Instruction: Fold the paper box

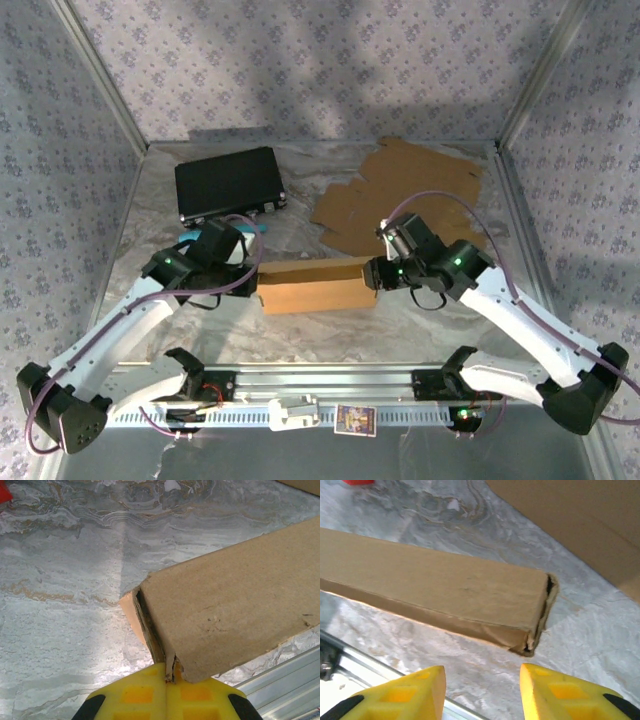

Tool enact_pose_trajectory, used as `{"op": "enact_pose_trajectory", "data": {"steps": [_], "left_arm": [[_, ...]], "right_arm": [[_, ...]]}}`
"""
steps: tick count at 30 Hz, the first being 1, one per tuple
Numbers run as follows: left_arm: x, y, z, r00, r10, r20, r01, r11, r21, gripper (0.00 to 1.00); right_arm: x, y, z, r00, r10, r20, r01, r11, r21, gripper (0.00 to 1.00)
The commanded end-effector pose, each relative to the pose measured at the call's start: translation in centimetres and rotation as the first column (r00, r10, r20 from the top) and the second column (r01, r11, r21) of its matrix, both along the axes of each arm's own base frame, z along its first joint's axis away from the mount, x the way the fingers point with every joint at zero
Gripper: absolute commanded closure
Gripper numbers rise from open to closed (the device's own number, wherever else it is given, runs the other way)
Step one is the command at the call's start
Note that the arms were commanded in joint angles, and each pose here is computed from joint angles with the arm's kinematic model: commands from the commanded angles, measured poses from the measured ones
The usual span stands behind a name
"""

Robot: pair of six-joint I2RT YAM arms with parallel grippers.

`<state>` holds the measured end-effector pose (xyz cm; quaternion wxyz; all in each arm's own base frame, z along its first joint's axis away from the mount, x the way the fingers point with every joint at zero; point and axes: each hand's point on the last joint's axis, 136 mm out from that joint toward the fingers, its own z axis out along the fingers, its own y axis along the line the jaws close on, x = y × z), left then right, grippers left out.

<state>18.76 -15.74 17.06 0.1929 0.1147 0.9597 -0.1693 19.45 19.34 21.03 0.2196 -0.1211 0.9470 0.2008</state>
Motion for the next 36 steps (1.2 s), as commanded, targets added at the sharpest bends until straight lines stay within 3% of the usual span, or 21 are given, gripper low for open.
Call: {"op": "enact_pose_trajectory", "data": {"steps": [1, 4, 8, 14, 21, 27, 36], "left_arm": [[-0.7, 0.5, -0.9, 0.999, 0.003, -0.051, -0.001, 0.999, 0.047, 1.00], [-0.8, 0.6, -0.9, 0.999, 0.004, -0.052, -0.001, 0.999, 0.051, 1.00], [-0.8, 0.6, -0.9, 0.999, 0.005, -0.050, -0.003, 0.999, 0.051, 1.00], [-0.7, 0.6, -0.9, 0.999, 0.003, -0.050, -0.001, 0.999, 0.054, 1.00], [-0.6, 0.4, -0.6, 0.999, 0.007, -0.044, -0.005, 0.999, 0.050, 1.00], [-0.5, 0.4, -0.4, 0.999, 0.007, -0.038, -0.005, 0.999, 0.050, 1.00], [-0.6, 0.4, 0.1, 0.999, 0.025, -0.033, -0.024, 0.999, 0.033, 0.97]], "right_arm": [[-1.1, -0.2, 2.2, 0.998, -0.026, -0.064, 0.032, 0.995, 0.093, 0.51], [0.3, -1.3, 3.5, 0.971, -0.191, -0.141, 0.215, 0.959, 0.182, 0.43], [2.0, -2.7, 3.3, 0.872, -0.350, -0.343, 0.446, 0.857, 0.259, 0.39], [4.5, -2.7, 2.7, 0.721, -0.379, -0.580, 0.639, 0.686, 0.347, 0.34], [2.8, -2.1, -0.5, 0.633, -0.348, -0.692, 0.665, 0.701, 0.256, 0.36], [1.9, -2.2, -2.7, 0.615, -0.351, -0.705, 0.666, 0.710, 0.227, 0.37], [1.2, -2.7, -5.3, 0.586, -0.379, -0.716, 0.676, 0.716, 0.174, 0.47]]}}
